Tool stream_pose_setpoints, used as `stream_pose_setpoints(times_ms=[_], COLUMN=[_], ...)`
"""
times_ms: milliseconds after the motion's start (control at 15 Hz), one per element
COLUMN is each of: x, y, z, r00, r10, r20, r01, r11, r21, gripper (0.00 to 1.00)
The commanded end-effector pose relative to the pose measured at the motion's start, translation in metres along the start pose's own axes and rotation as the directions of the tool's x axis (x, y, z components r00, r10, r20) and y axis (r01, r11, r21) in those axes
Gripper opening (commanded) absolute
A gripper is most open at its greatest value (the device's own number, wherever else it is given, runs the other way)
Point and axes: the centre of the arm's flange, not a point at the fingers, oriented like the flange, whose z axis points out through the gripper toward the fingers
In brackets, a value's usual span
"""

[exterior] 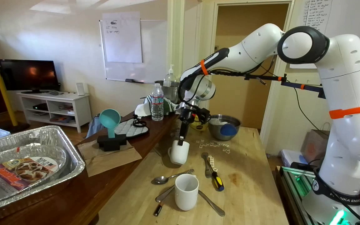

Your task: Move the screwdriver and the spoon to the left and make the cup stand

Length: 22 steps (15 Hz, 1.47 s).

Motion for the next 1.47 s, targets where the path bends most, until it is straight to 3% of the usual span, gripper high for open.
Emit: stream_pose_setpoints(times_ms=[0, 133, 333, 733, 1067, 1400], x=[-0.008, -0.009, -0.013, -0.019, -0.023, -0.027], y=[-0.056, -0.078, -0.097, -0.093, -0.072, -0.056], z=[-0.017, -0.022, -0.024, -0.03, -0.025, -0.014], r00=[0.998, 0.996, 0.988, 0.978, 0.961, 0.931], r10=[0.052, 0.068, 0.131, 0.204, 0.275, 0.335], r20=[0.03, 0.054, 0.078, 0.049, -0.03, -0.147], r01=[-0.049, -0.058, -0.099, -0.137, -0.221, -0.346], r11=[0.994, 0.984, 0.943, 0.794, 0.699, 0.673], r21=[-0.101, -0.167, -0.317, -0.592, -0.68, -0.654], gripper=[0.03, 0.03, 0.03, 0.03, 0.03, 0.03])
